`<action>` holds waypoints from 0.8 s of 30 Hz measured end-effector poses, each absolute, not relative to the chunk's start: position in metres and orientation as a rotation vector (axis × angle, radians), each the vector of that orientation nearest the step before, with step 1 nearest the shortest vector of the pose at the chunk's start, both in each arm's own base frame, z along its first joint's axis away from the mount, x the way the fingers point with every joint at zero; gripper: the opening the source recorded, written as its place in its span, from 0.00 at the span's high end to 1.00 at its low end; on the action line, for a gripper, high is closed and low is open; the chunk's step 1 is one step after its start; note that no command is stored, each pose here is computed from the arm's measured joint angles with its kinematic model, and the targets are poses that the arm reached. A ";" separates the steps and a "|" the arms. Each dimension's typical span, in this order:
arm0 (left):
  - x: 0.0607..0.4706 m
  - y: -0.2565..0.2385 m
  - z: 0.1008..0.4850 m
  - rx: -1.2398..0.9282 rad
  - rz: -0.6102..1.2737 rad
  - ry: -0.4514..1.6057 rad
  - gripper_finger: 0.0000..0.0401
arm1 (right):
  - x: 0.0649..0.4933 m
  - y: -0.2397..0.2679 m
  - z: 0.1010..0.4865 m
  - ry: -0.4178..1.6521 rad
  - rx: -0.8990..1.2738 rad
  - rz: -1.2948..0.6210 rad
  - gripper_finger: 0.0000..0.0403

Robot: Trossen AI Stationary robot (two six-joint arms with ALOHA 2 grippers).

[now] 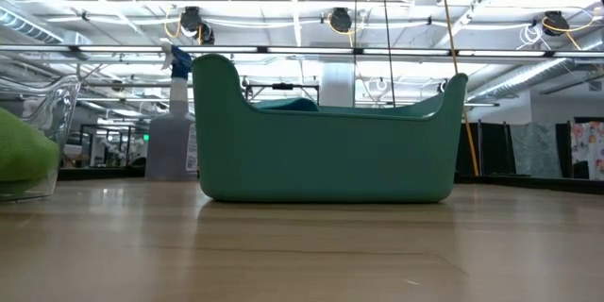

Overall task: Sort microfiber towel by color & place in baskets
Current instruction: Put the green microfiber towel into the transparent bin

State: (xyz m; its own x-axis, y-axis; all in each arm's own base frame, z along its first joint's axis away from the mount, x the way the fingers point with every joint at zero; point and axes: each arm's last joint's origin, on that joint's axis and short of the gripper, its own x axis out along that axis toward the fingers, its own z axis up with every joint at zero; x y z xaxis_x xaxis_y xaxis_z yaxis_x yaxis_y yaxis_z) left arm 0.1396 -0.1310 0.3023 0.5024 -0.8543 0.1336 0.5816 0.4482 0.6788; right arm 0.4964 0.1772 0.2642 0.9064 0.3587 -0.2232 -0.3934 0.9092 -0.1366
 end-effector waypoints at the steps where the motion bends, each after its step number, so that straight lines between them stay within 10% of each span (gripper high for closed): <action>1: 0.137 -0.131 0.302 0.591 -0.952 -0.488 0.98 | 0.492 0.179 0.270 0.218 -0.176 0.374 0.99; 24: 0.139 -0.130 0.286 0.283 -0.745 -0.066 0.92 | 0.422 0.228 0.326 0.263 -0.323 -0.256 1.00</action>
State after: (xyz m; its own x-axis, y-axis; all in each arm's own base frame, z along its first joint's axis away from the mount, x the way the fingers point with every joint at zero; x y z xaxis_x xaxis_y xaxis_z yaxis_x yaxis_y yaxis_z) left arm 0.1391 -0.1303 0.2862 0.7346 -0.6772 -0.0413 0.6596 0.6986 0.2773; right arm 0.4223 0.2281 0.3255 0.9339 -0.2876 -0.2126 0.2042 0.9168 -0.3432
